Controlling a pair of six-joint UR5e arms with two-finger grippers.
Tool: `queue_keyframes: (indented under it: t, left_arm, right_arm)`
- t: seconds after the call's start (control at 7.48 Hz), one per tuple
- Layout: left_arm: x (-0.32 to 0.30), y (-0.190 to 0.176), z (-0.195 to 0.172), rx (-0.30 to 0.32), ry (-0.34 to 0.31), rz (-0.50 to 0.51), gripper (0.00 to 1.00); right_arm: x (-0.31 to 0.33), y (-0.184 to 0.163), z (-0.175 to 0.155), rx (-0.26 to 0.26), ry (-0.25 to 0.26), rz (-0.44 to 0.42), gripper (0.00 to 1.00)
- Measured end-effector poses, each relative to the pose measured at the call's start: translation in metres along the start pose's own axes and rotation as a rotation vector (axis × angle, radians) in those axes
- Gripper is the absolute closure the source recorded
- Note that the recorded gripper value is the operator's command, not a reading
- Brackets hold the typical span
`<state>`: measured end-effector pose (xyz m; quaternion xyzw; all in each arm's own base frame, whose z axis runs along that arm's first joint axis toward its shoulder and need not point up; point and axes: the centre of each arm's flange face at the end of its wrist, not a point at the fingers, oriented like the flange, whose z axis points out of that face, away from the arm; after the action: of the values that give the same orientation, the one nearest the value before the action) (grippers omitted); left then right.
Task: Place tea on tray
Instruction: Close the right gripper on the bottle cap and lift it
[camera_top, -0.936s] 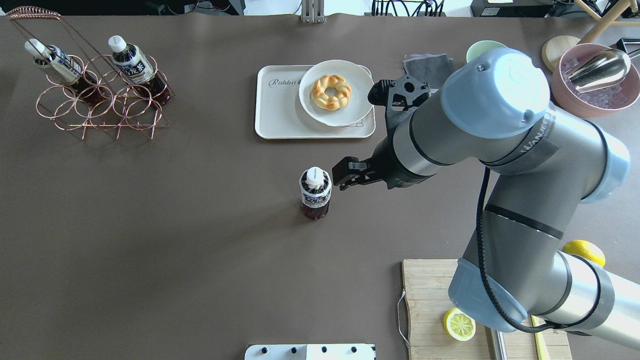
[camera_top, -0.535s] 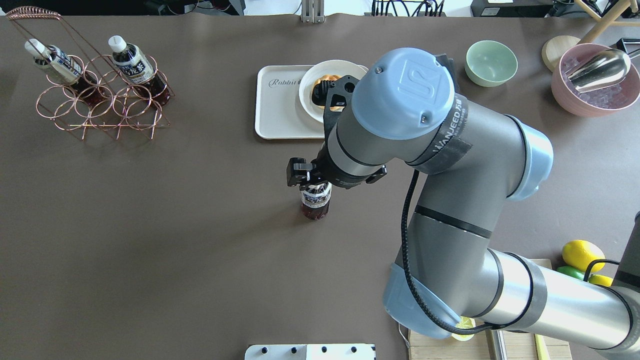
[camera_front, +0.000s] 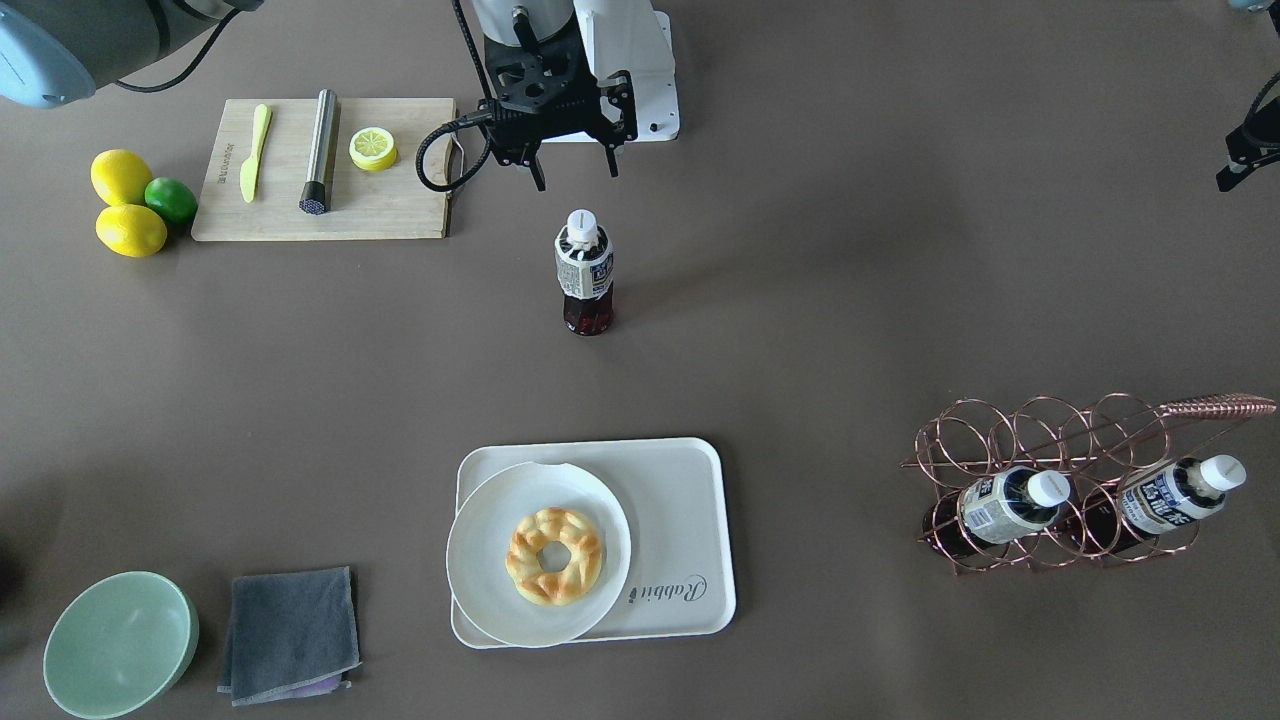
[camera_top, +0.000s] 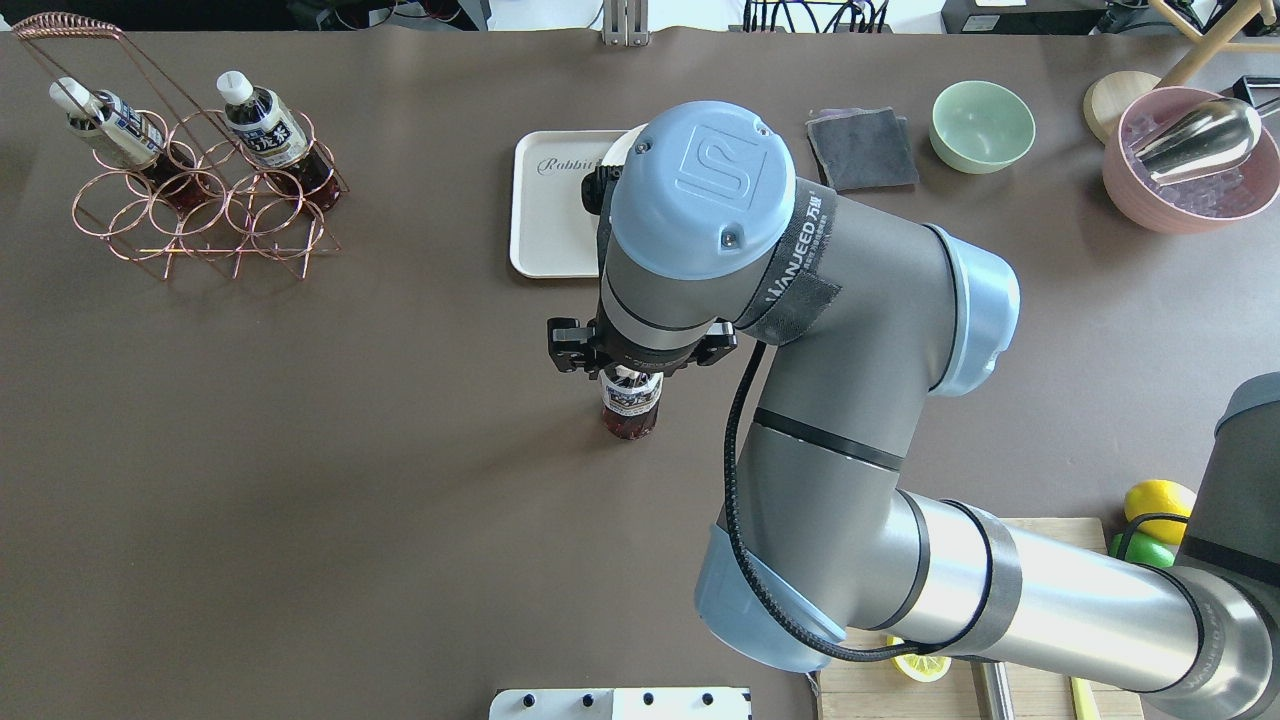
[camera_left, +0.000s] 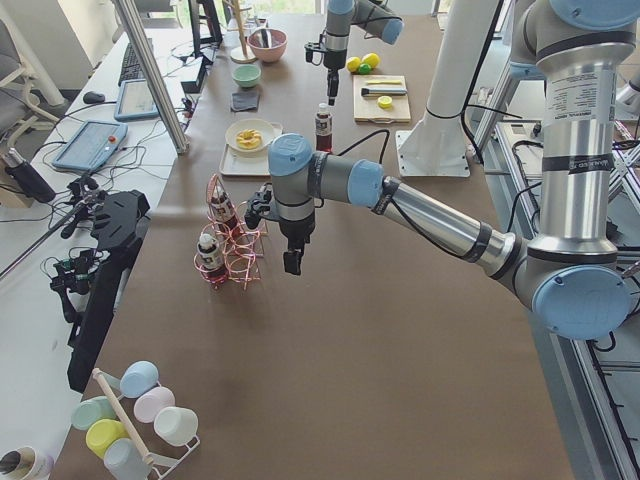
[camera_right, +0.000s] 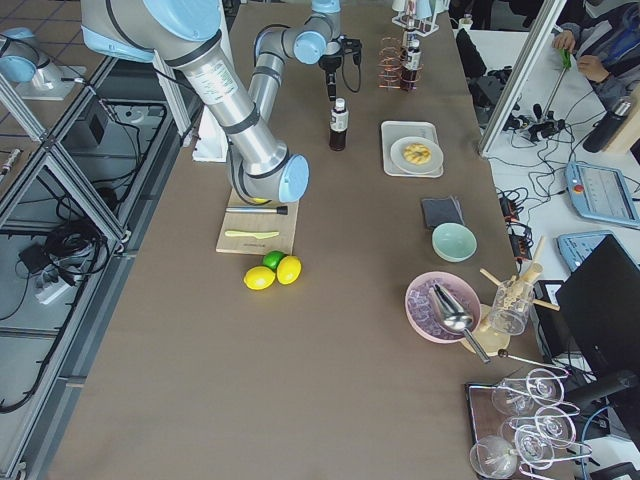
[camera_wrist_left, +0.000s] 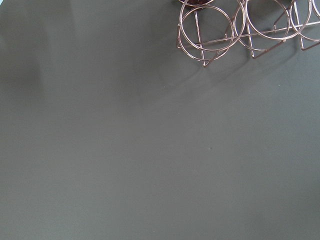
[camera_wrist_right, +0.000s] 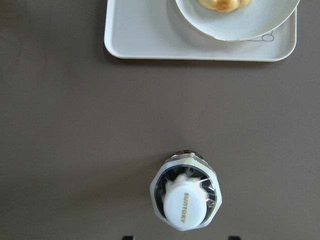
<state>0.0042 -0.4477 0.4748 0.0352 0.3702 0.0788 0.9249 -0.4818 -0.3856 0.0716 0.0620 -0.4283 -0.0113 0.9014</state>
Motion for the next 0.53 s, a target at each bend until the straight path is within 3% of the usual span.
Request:
queue_keyframes:
  t: [0.53]
  left_arm:
    - [-0.001,0.001,0.001,-0.001,0.000,0.000,0.03]
  right_arm:
    - [0.000,-0.008,0.017,0.012,0.045,0.000,0.34]
